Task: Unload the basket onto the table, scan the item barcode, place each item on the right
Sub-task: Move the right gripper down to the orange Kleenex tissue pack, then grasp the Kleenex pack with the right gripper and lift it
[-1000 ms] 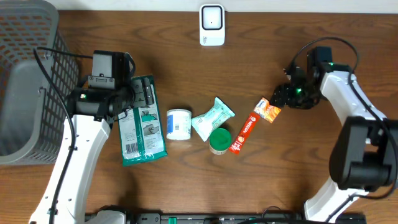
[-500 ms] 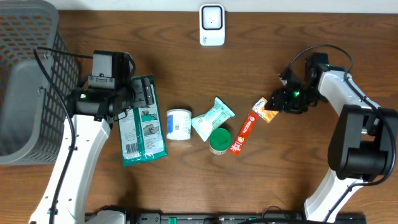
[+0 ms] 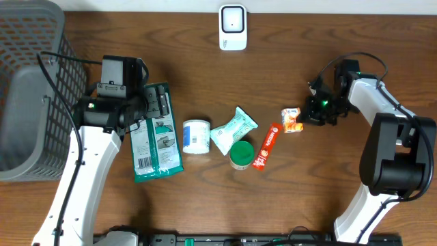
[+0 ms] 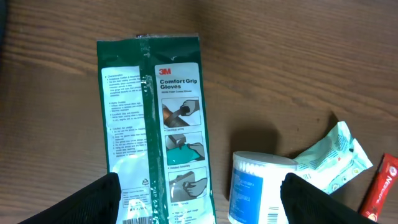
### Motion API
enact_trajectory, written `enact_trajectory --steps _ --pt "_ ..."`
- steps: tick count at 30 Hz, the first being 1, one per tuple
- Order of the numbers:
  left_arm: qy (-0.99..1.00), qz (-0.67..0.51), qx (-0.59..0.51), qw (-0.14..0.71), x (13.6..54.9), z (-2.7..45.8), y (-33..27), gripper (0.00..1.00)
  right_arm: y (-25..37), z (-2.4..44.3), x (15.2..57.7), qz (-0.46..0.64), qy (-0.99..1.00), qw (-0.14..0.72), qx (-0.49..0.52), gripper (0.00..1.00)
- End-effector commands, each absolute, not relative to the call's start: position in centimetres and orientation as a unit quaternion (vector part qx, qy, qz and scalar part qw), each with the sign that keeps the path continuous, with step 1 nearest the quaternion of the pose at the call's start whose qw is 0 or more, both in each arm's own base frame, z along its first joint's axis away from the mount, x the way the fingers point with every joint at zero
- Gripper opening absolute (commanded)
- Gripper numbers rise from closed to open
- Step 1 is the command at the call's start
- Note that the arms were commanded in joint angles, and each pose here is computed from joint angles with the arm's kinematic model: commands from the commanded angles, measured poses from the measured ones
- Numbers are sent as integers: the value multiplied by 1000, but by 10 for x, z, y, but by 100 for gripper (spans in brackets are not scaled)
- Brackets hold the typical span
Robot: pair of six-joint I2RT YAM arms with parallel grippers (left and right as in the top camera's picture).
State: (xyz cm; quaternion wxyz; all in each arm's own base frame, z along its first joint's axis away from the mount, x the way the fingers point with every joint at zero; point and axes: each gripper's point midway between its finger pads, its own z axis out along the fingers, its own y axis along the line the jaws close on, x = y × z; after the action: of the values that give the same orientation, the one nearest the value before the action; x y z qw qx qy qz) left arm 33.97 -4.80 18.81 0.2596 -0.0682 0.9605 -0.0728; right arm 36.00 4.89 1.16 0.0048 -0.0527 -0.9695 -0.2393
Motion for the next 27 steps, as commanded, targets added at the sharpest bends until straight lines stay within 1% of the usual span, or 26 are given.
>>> enact_trajectory --steps 1,5,9,12,16,22,25,27 --pt "958 -72 -65 271 343 197 -48 82 59 13 356 -269 -961 17 -60 1" --pt "956 -73 -65 276 345 198 -48 82 80 57 366 -386 -922 -26 -15 1" --pt "957 -73 -65 274 344 198 -48 82 72 81 360 -447 -894 -33 -29 1" --pt "957 -73 -65 274 344 198 -48 82 63 89 353 -473 -880 -44 -22 1" --pt "956 -73 -65 276 345 198 -48 82 65 119 358 -554 -825 -109 4 1" --pt "957 -73 -65 274 344 198 -48 82 81 150 354 -613 -767 -177 68 1" --pt "957 -73 -65 274 344 198 -48 82 91 159 352 -628 -749 -190 87 1" --pt "957 -72 -65 274 344 198 -48 82 99 169 352 -649 -732 -191 79 1"
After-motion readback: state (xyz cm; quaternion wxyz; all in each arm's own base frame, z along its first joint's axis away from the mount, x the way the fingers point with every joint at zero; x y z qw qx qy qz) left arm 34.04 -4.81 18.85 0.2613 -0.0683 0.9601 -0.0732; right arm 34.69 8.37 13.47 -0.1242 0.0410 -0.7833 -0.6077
